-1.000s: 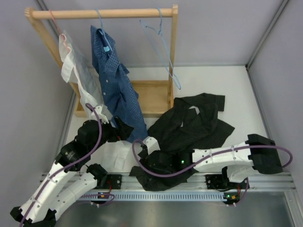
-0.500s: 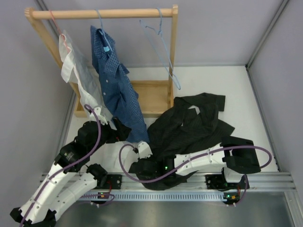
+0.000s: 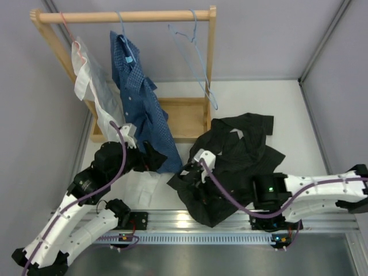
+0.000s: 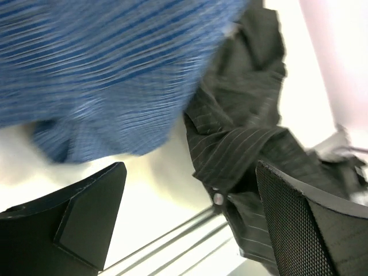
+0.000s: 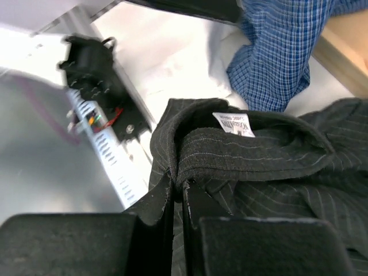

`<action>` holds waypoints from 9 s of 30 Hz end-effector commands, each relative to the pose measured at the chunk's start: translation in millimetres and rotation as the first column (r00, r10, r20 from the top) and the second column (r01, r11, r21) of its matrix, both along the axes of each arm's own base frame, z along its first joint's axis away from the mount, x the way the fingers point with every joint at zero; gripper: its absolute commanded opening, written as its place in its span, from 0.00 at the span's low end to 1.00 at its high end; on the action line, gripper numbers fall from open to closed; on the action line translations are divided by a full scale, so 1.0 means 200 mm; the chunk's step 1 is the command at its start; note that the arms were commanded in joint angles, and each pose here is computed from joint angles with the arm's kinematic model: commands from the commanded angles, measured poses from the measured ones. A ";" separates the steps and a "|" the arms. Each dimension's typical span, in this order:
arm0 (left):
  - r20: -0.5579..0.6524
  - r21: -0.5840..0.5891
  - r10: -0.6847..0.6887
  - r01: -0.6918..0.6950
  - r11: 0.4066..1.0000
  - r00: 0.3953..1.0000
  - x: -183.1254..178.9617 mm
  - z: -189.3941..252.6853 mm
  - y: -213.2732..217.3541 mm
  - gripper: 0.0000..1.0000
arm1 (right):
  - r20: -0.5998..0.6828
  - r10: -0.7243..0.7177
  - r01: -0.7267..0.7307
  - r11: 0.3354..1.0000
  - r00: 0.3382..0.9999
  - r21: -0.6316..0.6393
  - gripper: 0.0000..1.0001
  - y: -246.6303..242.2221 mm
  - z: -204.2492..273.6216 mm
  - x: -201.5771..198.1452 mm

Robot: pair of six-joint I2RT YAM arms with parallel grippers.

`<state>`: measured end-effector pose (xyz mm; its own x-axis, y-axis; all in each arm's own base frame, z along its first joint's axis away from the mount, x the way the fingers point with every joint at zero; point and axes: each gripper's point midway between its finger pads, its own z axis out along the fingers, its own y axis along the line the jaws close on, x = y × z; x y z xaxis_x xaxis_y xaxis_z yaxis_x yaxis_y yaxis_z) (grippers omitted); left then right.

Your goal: Place the shirt on the hanger

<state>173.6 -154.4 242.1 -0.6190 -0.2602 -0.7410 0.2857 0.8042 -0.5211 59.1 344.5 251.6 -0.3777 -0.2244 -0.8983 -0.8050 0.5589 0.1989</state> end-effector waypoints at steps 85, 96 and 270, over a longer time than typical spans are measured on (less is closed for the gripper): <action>0.362 -0.287 0.020 0.090 0.954 0.932 0.20 0.09 -0.56 0.00 | -0.089 -0.255 0.256 0.967 0.963 -0.004 0.15 -0.80 -0.05 0.12; 0.497 -0.351 0.002 0.199 0.915 0.868 0.11 0.31 -0.50 0.00 | -0.131 -0.268 0.278 0.958 0.954 0.068 0.99 -0.81 -0.07 0.13; 0.207 0.367 0.001 -0.079 0.927 0.978 -0.02 -0.25 -0.70 0.36 | -0.248 -0.363 0.280 0.907 0.898 -0.313 0.00 -0.34 -0.26 0.69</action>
<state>155.2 -300.9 171.6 -0.4979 0.1191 -0.8590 0.4036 0.9085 -0.1080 196.6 266.9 181.5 -0.7304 -0.2810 -0.6226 -0.4891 0.8513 0.1896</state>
